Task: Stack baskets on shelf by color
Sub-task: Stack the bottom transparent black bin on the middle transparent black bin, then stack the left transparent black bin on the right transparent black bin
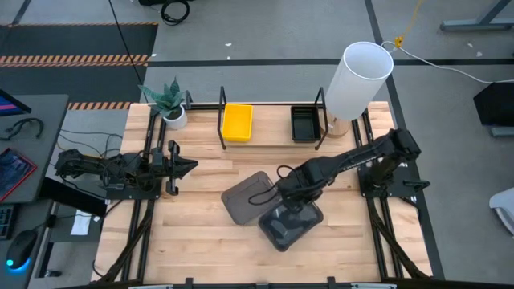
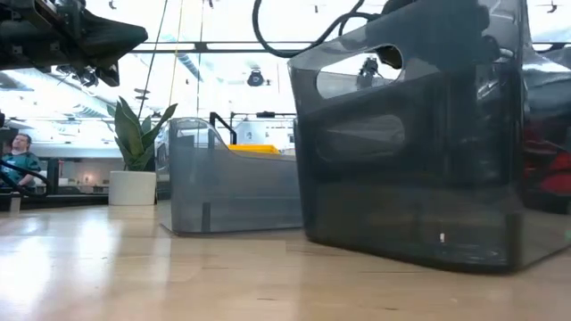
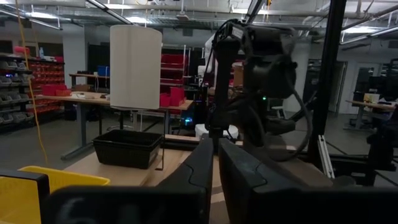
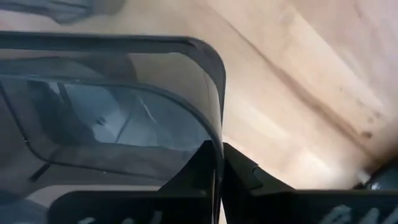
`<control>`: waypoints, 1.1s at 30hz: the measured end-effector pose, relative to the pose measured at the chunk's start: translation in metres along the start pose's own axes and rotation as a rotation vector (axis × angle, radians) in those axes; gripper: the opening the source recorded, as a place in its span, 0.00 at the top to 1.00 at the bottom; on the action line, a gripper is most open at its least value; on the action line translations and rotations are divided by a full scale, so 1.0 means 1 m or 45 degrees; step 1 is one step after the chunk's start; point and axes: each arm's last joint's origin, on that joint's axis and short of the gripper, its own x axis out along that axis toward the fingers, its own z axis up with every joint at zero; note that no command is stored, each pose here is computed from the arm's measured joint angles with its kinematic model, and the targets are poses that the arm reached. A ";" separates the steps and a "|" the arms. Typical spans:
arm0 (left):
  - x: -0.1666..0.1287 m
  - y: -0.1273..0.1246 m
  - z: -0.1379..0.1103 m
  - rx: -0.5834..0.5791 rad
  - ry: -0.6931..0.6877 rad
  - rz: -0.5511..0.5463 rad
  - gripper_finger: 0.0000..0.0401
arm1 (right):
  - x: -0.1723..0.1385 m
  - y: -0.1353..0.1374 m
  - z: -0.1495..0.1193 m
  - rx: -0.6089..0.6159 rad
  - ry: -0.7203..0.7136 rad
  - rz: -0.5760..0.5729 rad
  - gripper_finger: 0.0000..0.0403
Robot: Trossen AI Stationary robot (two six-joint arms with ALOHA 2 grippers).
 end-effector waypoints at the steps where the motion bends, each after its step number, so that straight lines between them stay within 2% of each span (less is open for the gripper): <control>1: 0.000 0.000 0.000 0.000 0.000 0.000 0.91 | 0.000 -0.001 0.003 -0.017 -0.002 0.004 0.92; 7: 0.000 0.000 0.000 0.000 0.000 0.000 0.92 | -0.002 -0.009 0.019 -0.078 0.025 0.018 0.76; 11: 0.000 0.000 0.000 0.000 0.000 0.000 0.94 | -0.005 -0.012 0.024 -0.062 0.215 0.136 0.65; 13: 0.000 0.000 0.000 0.000 0.000 0.000 0.94 | -0.012 -0.015 0.023 -0.027 0.280 0.184 0.60; 16: 0.000 0.000 0.000 0.000 0.000 0.000 0.93 | -0.030 -0.018 0.020 -0.015 0.259 0.209 0.56; 18: 0.000 0.000 0.000 0.000 0.000 0.000 0.92 | -0.041 -0.018 0.021 -0.053 0.179 0.213 0.55; 21: 0.000 0.000 0.000 0.000 0.000 0.000 0.91 | -0.054 -0.011 0.028 -0.141 -0.100 0.227 0.54; 26: 0.000 0.000 0.000 0.000 0.000 0.000 0.92 | -0.061 0.001 0.041 -0.163 -0.512 0.234 0.55; 29: 0.000 0.000 0.000 0.000 0.000 0.000 0.93 | -0.060 0.004 0.049 -0.138 -0.611 0.260 0.55; 33: 0.000 0.000 0.000 0.000 0.000 0.000 0.93 | -0.050 0.005 0.066 -0.126 -0.599 0.267 0.54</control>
